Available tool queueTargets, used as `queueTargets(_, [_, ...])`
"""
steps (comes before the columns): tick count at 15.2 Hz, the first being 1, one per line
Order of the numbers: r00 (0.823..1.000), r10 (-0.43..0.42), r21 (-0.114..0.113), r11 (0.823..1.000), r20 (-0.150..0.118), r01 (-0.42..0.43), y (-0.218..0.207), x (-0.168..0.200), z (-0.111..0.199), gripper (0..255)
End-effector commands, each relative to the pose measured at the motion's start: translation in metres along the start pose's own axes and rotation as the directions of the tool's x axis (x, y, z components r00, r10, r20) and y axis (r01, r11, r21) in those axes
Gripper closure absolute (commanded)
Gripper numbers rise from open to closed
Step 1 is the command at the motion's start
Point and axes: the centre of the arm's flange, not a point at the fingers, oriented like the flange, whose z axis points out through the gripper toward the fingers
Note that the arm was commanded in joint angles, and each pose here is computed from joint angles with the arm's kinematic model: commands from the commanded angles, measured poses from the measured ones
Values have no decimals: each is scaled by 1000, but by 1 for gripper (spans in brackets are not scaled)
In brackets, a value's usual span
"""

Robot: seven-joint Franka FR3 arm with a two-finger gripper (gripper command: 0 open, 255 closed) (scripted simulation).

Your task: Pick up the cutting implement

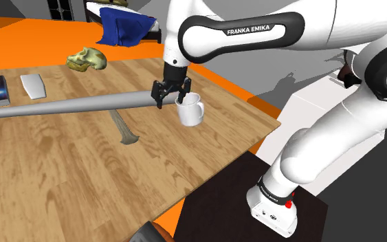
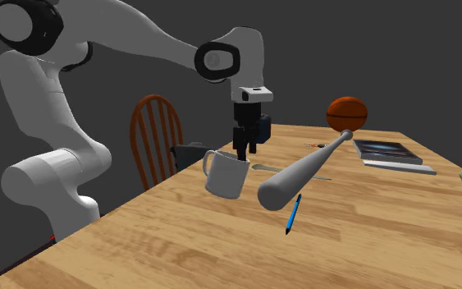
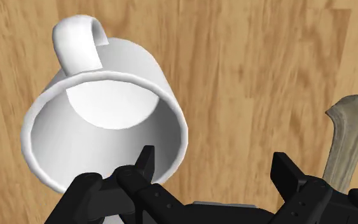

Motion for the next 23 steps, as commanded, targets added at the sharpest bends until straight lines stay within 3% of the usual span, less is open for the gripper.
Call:
queueTargets(1, [1000,9,3,1000,4,-9,-22,16,4,0])
queueTargets(13, [998,55,9,998,21,-55,-152,97,47,0])
queueTargets(23, [998,56,9,998,22,-57,-156,99,88,0])
